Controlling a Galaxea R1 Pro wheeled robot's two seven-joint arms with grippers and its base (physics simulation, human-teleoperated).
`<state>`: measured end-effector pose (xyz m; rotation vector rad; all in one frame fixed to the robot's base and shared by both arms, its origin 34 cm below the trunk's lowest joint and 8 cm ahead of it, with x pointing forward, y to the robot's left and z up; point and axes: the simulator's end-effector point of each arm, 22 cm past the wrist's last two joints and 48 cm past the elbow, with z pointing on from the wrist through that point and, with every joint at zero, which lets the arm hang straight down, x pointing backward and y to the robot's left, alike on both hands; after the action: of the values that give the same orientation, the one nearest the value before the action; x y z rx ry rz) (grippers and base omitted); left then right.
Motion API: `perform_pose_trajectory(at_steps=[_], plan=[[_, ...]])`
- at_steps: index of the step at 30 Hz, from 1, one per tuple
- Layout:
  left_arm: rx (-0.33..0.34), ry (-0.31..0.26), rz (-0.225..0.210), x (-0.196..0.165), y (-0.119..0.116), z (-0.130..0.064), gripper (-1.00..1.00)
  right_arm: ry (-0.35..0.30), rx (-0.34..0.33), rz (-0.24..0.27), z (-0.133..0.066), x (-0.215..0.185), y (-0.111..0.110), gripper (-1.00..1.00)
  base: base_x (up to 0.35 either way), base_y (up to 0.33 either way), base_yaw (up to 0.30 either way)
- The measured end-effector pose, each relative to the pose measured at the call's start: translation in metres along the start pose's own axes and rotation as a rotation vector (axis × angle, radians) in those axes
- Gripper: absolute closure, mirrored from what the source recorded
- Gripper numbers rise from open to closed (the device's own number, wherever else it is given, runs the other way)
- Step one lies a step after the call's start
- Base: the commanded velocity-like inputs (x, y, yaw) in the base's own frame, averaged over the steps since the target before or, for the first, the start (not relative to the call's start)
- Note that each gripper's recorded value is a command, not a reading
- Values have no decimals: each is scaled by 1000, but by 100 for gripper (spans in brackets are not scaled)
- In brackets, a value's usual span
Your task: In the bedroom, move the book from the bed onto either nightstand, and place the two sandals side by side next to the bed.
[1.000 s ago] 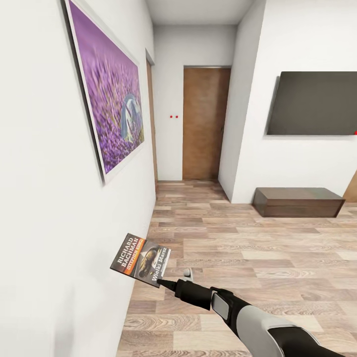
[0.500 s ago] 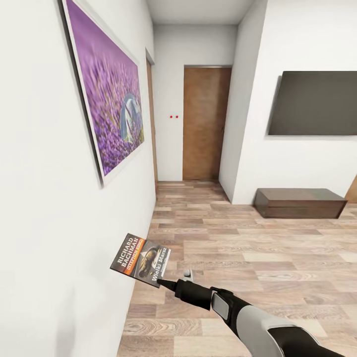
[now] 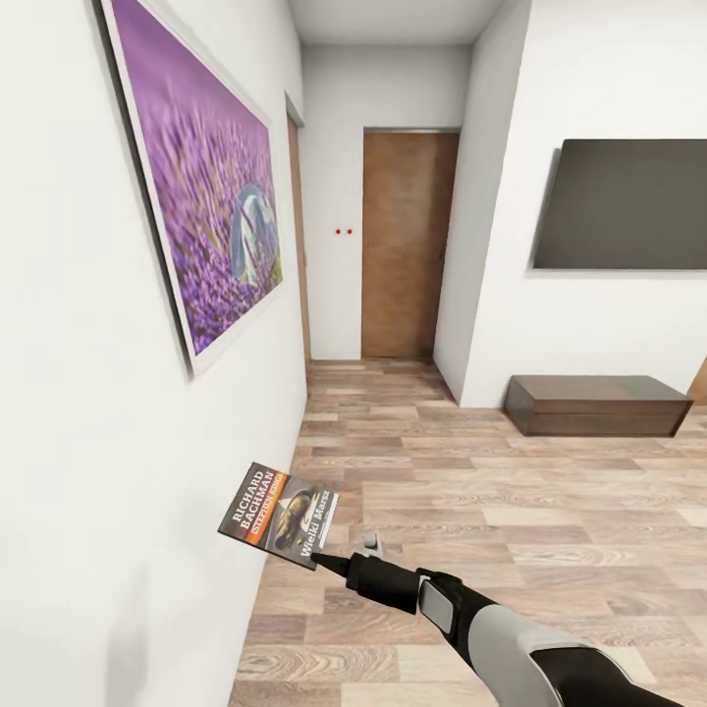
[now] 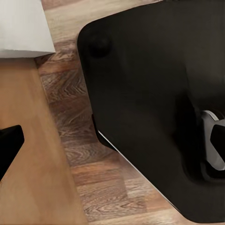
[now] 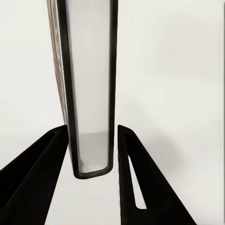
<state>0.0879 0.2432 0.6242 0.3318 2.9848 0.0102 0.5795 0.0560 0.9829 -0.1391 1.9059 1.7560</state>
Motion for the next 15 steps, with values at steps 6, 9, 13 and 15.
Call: perform_pose_trajectory(at_steps=[6, 9, 13, 15], plan=[[0, 0, 0, 0, 0, 0, -100, 2, 0, -1, 0, 0, 0, 100, 209, -16, -8], [-1, -1, 0, 0, 0, 0, -100, 2, 0, -1, 0, 0, 0, 100, 204, -6, -83], [-1, -1, 0, 0, 0, 0, -100, 3, 0, -1, 0, 1, 0, 100, 176, -2, -161], [-2, -1, 0, 0, 0, 0, -100, 4, 1, -1, 0, 1, 0, 100, 208, -1, -136]])
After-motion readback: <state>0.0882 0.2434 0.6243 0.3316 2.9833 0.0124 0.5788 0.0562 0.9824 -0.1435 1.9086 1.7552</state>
